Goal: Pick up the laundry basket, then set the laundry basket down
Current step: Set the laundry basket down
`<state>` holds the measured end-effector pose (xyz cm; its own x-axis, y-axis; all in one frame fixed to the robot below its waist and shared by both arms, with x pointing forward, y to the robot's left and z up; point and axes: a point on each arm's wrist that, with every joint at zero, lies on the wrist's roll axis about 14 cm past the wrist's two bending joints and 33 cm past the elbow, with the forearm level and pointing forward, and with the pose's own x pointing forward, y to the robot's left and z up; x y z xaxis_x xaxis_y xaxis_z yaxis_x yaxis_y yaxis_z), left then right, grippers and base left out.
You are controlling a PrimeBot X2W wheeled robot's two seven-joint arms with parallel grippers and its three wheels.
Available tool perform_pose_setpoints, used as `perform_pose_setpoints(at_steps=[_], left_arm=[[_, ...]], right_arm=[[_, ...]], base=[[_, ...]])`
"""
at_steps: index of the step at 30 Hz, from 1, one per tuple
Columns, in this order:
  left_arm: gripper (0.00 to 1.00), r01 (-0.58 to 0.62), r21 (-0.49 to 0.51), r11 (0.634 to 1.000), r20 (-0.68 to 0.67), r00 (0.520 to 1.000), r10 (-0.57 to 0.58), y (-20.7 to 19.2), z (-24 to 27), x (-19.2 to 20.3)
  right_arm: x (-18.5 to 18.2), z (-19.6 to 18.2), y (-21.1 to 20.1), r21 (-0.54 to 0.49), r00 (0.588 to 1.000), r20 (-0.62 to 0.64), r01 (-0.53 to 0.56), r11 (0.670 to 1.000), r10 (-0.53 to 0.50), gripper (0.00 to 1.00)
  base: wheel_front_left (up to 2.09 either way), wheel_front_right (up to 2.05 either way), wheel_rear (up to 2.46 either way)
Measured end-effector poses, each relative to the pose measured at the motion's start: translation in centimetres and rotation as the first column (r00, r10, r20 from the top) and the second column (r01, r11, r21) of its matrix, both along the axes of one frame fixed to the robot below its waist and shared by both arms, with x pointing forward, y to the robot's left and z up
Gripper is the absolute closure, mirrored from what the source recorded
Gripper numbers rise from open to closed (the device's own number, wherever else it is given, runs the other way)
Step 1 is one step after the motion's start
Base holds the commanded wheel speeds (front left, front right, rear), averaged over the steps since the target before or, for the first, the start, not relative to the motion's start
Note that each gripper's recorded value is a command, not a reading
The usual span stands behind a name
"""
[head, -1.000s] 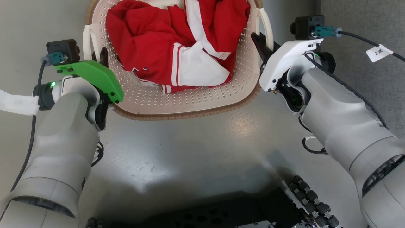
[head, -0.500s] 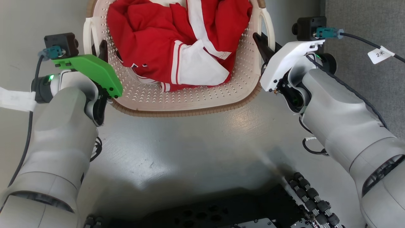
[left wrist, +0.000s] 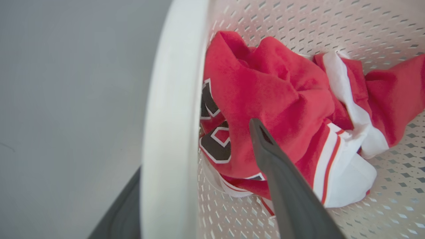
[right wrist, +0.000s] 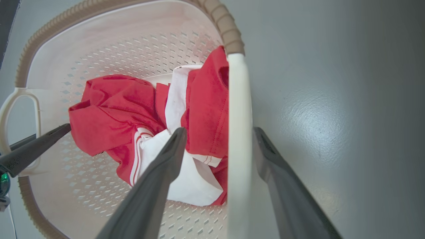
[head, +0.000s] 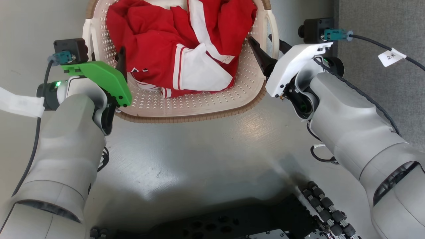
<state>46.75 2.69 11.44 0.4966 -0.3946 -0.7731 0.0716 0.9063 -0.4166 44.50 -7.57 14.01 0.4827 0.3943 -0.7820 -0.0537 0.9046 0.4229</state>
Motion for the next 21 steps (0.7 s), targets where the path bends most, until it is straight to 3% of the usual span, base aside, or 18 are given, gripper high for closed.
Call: perform_pose_setpoints(at_steps=[21], left_arm=[[0.00, 0.058, 0.054, 0.997, 0.061, 0.996, -0.061, 1.0, 3.5, -0.5]], right_arm=[[0.3, 4.0, -1.8, -0.046, 0.998, 0.066, 0.022, 0.999, -0.019, 0.00]], base=[[0.00, 0.00, 0.00]])
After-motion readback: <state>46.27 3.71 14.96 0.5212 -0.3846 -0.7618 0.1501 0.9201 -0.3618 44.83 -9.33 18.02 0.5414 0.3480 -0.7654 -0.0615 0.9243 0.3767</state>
